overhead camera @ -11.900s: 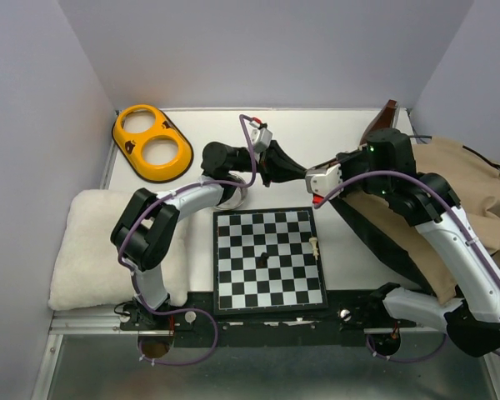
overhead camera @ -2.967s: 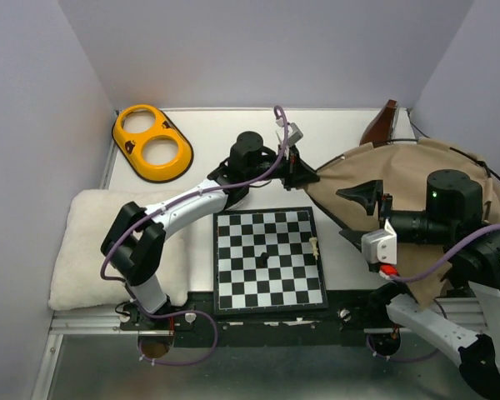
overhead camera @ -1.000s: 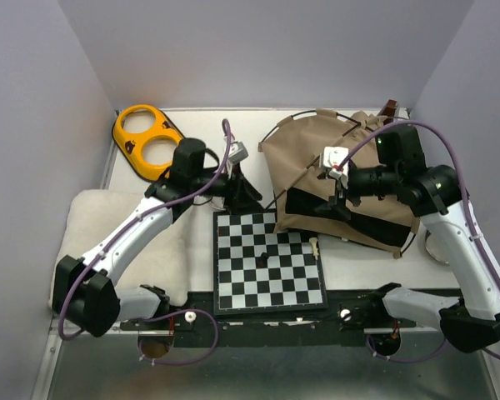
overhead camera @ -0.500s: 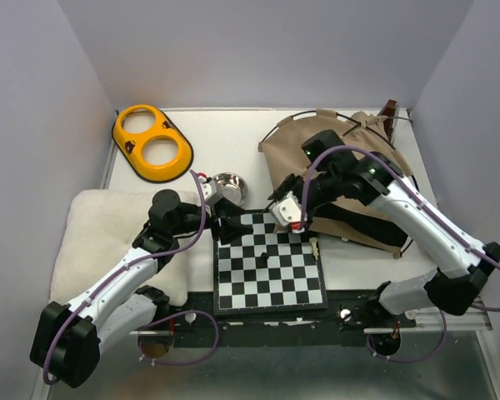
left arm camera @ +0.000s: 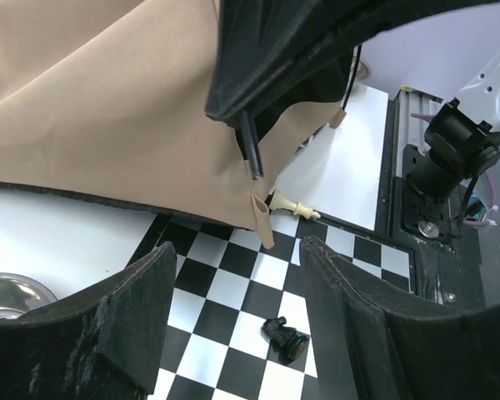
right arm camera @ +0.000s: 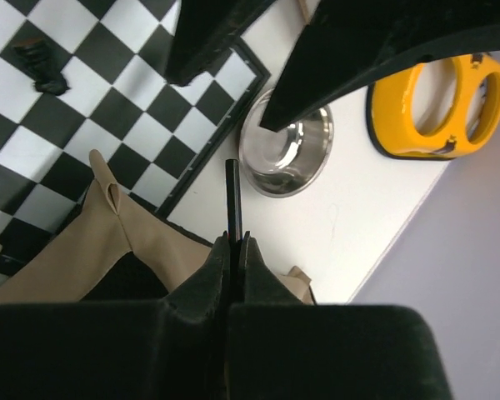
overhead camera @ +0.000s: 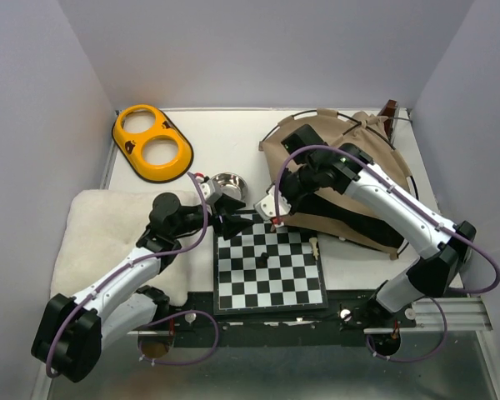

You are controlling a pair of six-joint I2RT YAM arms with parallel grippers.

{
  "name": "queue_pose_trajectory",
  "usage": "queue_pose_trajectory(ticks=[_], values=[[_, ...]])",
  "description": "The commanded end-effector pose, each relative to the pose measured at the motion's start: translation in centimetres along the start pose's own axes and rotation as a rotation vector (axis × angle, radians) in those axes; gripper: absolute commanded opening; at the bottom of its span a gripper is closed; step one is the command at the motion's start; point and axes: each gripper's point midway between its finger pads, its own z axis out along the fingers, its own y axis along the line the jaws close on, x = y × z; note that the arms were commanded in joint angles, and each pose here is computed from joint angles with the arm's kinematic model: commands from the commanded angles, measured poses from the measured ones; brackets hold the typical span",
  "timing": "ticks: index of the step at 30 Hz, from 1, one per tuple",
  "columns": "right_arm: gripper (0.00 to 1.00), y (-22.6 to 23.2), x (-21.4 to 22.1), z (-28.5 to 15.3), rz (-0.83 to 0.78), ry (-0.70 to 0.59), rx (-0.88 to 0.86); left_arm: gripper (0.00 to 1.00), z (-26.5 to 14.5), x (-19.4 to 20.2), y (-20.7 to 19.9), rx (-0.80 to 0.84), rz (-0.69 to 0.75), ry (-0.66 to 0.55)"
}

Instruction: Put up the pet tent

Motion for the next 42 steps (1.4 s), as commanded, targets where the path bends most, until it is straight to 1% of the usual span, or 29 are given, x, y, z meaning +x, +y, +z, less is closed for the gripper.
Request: queue_pose_trajectory(ticks=[1, 7, 10, 16, 21, 25, 26, 30, 31, 33, 34, 35, 37, 42], values=[[0.01, -3.9, 0.9, -1.5, -0.031, 0.053, 0.091, 0.71, 0.5, -0.6, 0.2, 0.013, 0.084, -0.057], [0.01, -5.4, 1.7, -3.6, -0.032, 0.075, 0.115, 0.70, 2.7, 0.0, 0.4, 0.069, 0.140, -0.091], [0.01, -5.9, 1.9, -4.2, -0.032, 0.086, 0.130, 0.69, 3.9, 0.4, 0.2, 0.095, 0.194, -0.104], [0.01, -6.3, 2.3, -5.5, -0.024, 0.102, 0.142, 0.65, 5.4, 1.7, 2.3, 0.048, 0.178, -0.107], [0.01, -5.6, 2.3, -5.7, -0.019, 0.102, 0.133, 0.62, 6.3, 1.0, 3.6, -0.006, 0.177, -0.138], [0.01, -5.4, 2.4, -5.7, -0.018, 0.106, 0.130, 0.61, 6.8, 0.6, 3.7, -0.006, 0.186, -0.150], [0.01, -5.4, 2.5, -5.6, -0.016, 0.108, 0.129, 0.59, 7.0, 0.3, 3.5, 0.000, 0.191, -0.158], [0.01, -5.1, 2.9, -5.6, -0.016, 0.118, 0.120, 0.41, 7.5, -0.1, 2.9, 0.014, 0.195, -0.176], [0.01, -5.0, 3.0, -5.5, -0.015, 0.120, 0.118, 0.33, 7.6, -0.2, 2.9, 0.013, 0.194, -0.178], [0.01, -4.4, 3.5, -5.3, -0.019, 0.137, 0.094, 0.13, 7.5, -0.1, 2.7, 0.021, 0.189, -0.175], [0.01, -4.1, 3.8, -5.4, -0.020, 0.147, 0.089, 0.07, 7.3, 0.0, 2.6, 0.022, 0.194, -0.173], [0.01, -3.6, 4.4, -5.5, -0.022, 0.162, 0.074, 0.03, 7.1, 0.2, 2.5, 0.022, 0.194, -0.166], [0.01, -2.5, 5.4, -5.7, -0.029, 0.190, 0.042, 0.00, 6.7, 0.6, 2.5, 0.015, 0.183, -0.154], [0.01, -0.4, 6.6, -5.8, -0.034, 0.220, -0.005, 0.00, 6.1, 0.8, 2.5, 0.001, 0.148, -0.142]])
